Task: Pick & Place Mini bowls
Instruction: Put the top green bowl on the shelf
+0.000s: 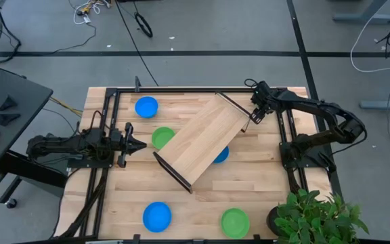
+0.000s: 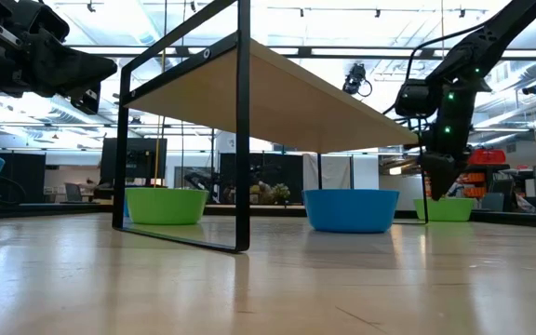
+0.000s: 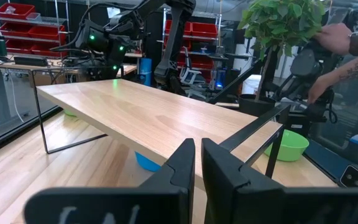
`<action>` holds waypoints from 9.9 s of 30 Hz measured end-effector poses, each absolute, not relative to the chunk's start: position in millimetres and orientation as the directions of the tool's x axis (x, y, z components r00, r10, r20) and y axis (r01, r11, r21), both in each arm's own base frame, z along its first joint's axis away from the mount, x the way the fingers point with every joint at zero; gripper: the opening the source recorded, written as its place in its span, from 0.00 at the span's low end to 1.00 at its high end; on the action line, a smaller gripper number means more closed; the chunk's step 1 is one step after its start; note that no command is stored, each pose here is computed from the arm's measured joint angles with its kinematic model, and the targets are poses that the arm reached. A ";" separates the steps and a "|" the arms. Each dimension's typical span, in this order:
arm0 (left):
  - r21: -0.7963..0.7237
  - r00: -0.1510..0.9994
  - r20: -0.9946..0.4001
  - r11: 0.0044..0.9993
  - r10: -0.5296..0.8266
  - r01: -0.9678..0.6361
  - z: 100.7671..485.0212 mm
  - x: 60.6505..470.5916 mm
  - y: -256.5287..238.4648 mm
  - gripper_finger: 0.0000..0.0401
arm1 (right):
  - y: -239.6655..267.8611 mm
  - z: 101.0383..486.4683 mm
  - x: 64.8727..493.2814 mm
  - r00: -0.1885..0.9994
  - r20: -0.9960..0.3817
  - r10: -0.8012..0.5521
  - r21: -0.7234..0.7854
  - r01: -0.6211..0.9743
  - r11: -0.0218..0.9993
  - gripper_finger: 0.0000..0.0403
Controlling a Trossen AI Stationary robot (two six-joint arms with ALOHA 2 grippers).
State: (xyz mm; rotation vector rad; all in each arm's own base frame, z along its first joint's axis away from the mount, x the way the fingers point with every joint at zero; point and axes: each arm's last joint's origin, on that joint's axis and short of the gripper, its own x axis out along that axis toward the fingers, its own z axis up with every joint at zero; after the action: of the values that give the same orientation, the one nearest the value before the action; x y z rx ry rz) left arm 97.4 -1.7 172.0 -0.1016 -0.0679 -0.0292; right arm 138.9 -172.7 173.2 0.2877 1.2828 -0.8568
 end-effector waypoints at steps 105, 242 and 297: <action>-0.100 0.997 0.070 0.994 -0.026 0.033 172.1 97.4 -1.7 0.08 | -145.1 190.7 139.0 -0.010 -0.899 -0.438 -0.363 0.579 0.730 0.00; -0.100 0.997 0.069 0.994 -0.026 0.033 172.1 97.4 -1.7 0.08 | -55.3 331.1 283.9 0.218 -0.970 -0.105 -0.218 -0.604 0.766 0.00; -0.100 0.997 0.069 0.994 -0.026 0.032 172.0 97.4 -1.6 0.08 | -52.2 321.4 285.5 0.203 -0.971 -0.126 -0.215 -0.508 0.834 0.00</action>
State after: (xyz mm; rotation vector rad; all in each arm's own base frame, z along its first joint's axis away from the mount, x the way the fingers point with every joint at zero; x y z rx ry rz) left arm 97.4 -1.6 172.0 -0.1015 -0.0678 -0.0291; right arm 285.5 -52.2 321.4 -0.5650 1.3588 0.2868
